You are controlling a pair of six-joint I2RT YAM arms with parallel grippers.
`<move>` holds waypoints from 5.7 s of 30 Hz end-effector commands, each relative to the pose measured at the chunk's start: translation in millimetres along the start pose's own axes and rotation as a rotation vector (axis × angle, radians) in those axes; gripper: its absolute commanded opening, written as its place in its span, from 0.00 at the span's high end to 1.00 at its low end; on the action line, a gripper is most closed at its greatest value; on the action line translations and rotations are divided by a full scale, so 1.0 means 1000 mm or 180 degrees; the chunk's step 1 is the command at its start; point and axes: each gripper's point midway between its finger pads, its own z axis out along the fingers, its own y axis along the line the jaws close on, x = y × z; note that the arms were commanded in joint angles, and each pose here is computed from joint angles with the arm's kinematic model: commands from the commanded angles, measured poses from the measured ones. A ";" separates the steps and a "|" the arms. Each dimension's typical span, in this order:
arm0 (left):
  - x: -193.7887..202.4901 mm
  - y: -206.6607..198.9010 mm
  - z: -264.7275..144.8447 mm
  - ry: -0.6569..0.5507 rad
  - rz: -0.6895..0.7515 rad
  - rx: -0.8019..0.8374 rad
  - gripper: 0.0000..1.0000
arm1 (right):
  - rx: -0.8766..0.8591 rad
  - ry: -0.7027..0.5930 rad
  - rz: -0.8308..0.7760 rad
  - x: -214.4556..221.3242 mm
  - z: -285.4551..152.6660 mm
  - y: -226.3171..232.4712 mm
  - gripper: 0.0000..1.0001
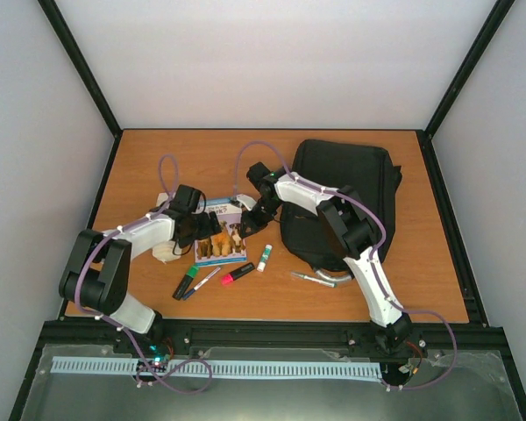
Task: Pack the student bag
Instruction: Pick up the book from the center of the board, then place the book in the student bag.
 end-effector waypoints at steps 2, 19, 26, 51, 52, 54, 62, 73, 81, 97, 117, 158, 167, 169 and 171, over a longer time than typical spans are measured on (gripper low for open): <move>0.015 -0.027 0.001 0.0223 0.0071 0.0497 0.09 | 0.0161 0.0327 0.0175 0.027 0.032 -0.027 0.89; -0.003 -0.078 -0.071 -0.0171 0.0179 0.1383 0.18 | 0.0147 0.0370 0.0132 0.028 0.037 -0.022 0.88; 0.004 -0.087 -0.068 0.0044 0.0096 0.1549 0.27 | 0.0158 0.0374 0.0121 0.028 0.036 -0.022 0.87; 0.038 -0.053 -0.088 0.0411 -0.0150 0.1071 0.49 | 0.0194 0.0418 0.0122 0.031 0.039 -0.026 0.86; 0.038 -0.052 -0.088 0.0394 -0.0164 0.1056 0.51 | 0.0195 0.0415 0.0122 0.031 0.039 -0.026 0.86; 0.035 -0.051 -0.089 0.0350 -0.0193 0.1032 0.57 | 0.0196 0.0413 0.0113 0.031 0.039 -0.026 0.86; 0.014 -0.052 -0.100 -0.0033 -0.0154 0.1026 0.85 | 0.0219 0.0165 -0.0142 0.003 0.006 -0.004 0.85; -0.025 -0.089 -0.147 -0.0400 0.0398 0.1258 0.99 | 0.0329 -0.1047 -0.0701 -0.025 -0.184 0.069 0.62; -0.011 -0.152 -0.222 -0.0531 0.1005 0.2275 0.99 | 0.1361 -0.1331 -0.1051 0.056 -0.265 0.047 0.34; 0.111 -0.175 -0.191 0.0488 0.1932 0.2493 0.99 | 0.2457 -0.0386 -0.1534 0.193 -0.222 -0.009 0.30; 0.140 -0.150 -0.168 0.0926 0.1934 0.2330 0.99 | 0.2850 0.0346 -0.1643 0.249 -0.195 -0.053 0.37; 0.145 -0.200 -0.163 0.1223 0.2003 0.3050 0.99 | 0.3370 -0.1333 -0.1203 0.096 -0.337 -0.005 0.97; 0.136 -0.236 -0.099 0.1393 0.1587 0.2988 0.99 | 0.3436 -0.1595 -0.1116 0.086 -0.357 0.004 0.97; 0.136 -0.241 -0.096 0.1419 0.1572 0.3067 0.99 | 0.3403 -0.1641 -0.1103 0.087 -0.357 0.007 0.97; 0.137 -0.247 -0.095 0.1470 0.1554 0.3170 0.99 | 0.3369 -0.1679 -0.1086 0.088 -0.356 0.009 0.97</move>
